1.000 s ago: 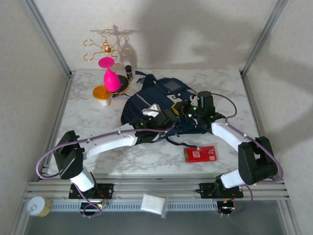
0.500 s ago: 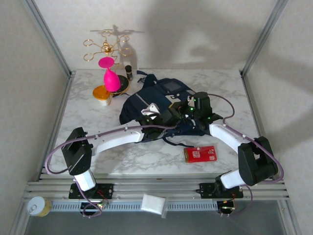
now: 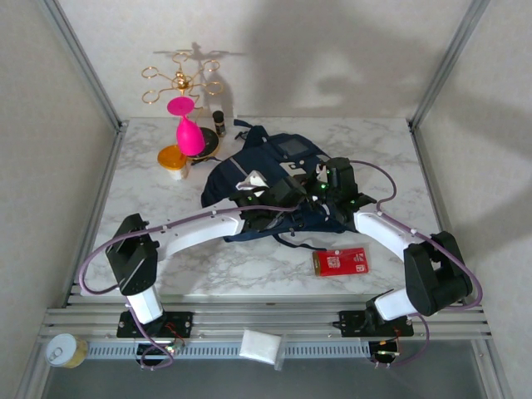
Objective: Pack the student bag
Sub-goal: Unzip the student bag at the center of the table.
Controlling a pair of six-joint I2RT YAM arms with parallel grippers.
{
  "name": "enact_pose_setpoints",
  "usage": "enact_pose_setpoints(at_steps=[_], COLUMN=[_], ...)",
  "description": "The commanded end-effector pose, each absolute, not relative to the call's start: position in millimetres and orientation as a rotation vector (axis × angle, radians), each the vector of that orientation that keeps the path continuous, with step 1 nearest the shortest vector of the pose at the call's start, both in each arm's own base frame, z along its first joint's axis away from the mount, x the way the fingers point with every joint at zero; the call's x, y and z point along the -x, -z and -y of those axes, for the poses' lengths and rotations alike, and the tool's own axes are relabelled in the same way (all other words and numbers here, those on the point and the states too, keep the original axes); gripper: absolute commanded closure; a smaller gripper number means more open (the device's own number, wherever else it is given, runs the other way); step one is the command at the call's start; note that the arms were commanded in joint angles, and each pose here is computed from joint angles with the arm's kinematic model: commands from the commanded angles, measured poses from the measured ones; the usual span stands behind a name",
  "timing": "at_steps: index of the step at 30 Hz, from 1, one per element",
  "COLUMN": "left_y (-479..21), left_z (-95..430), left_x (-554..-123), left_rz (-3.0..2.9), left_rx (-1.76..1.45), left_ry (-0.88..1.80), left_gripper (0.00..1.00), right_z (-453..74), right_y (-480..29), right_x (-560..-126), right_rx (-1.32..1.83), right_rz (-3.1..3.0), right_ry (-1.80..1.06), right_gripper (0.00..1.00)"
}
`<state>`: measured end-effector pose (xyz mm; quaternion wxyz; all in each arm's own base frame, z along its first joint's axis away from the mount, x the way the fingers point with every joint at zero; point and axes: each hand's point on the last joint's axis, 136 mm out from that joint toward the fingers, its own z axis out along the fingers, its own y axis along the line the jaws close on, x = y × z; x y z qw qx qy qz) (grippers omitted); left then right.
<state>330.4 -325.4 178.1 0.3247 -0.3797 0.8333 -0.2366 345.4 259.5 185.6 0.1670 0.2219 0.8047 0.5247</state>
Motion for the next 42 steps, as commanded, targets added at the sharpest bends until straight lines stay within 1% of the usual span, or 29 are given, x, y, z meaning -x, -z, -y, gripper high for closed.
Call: enact_pose_setpoints(at_steps=[1, 6, 9, 13, 18, 23, 26, 34, 36, 42], left_y=[-152, -152, -152, -152, -166, -171, -178, -167, -168, -163], left_z=[288, 298, 291, 275, 274, 271, 275, 296, 299, 305], left_x=[-326, -321, -319, -311, -311, -311, -317, -330, -332, -338], left_rz=[-2.172, -2.19, -2.199, -2.192, -2.172, -2.19, -2.188, -2.239, -2.228, -2.14], left_rx=[1.055, 0.999, 0.976, 0.983, 0.947, 0.919, 0.885, 0.851, 0.872, 1.028], left_ry=[0.368, 0.398, 0.344, 0.296, 0.358, 0.356, 0.371, 0.399, 0.413, 0.526], left_gripper=[0.66, 0.68, 0.69, 0.73, 0.8, 0.79, 0.76, 0.67, 0.64, 0.63], right_z=[-272, -270, -270, -267, -267, -266, -265, -266, -266, -267], right_y=[-237, -234, -234, -236, -235, -236, -236, -236, -234, -232], right_x=[-348, -353, -355, -358, -361, -363, -363, -364, -363, -359], right_rx=[-0.476, -0.488, -0.49, -0.492, -0.493, -0.495, -0.498, -0.496, -0.499, -0.524], right_rz=[-2.14, -2.139, -2.139, -2.128, -2.13, -2.126, -2.121, -2.12, -2.123, -2.116], right_ry=[-1.615, -1.608, -1.609, -1.598, -1.595, -1.594, -1.597, -1.6, -1.601, -1.63], right_gripper=[1.0, 1.0, 1.0, 1.0, 1.0, 1.0, 1.0, 1.0, 1.0, 1.0])
